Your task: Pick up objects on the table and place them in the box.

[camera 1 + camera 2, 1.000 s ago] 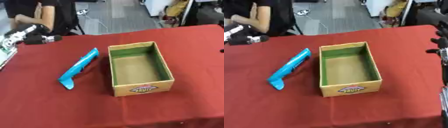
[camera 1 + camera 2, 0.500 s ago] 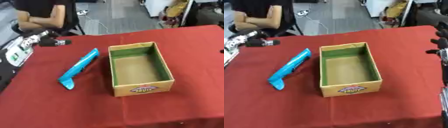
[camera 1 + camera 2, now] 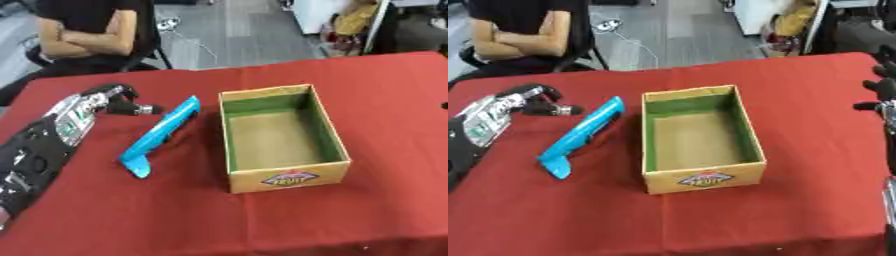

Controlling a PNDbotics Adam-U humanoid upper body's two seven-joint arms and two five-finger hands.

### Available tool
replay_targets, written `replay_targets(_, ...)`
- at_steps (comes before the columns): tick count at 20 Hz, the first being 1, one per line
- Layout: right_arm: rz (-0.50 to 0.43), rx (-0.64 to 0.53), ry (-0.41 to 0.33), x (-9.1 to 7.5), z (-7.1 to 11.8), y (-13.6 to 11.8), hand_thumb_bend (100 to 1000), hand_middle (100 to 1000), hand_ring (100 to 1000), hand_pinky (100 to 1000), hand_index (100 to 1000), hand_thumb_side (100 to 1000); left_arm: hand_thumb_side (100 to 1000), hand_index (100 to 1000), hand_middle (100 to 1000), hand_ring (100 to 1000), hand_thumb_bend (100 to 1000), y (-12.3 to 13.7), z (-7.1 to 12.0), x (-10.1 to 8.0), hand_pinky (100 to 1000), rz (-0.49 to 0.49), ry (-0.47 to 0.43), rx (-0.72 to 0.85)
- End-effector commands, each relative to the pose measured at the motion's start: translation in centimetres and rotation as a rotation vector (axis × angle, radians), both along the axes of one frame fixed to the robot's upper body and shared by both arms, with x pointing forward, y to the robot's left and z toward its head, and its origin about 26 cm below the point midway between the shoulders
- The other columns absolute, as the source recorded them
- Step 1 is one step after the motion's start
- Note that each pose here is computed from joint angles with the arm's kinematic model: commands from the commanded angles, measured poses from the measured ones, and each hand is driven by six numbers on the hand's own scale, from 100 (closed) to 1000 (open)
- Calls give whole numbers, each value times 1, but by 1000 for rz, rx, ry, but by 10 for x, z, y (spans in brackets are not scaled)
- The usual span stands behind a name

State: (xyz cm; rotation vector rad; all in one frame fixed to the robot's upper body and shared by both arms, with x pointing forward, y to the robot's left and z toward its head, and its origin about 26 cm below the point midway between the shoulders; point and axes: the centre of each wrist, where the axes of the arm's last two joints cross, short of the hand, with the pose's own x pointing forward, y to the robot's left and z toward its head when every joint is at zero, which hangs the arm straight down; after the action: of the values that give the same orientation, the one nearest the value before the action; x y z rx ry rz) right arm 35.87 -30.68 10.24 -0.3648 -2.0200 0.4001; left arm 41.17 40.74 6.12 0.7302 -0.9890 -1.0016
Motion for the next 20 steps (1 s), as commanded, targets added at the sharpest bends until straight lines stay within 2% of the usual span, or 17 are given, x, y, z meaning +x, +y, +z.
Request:
replay_targets(1, 4, -17, -24, 1, 9, -2, 477, 916, 854, 634, 1000, 964, 738, 841, 766, 708, 984, 4, 9, 3, 668, -1, -23, 12)
replay_targets(20, 9, -18, -23, 1, 10, -2, 481, 916, 854, 635, 1000, 962, 703, 821, 731, 691, 981, -10, -13, 2, 681, -44, 41, 45)
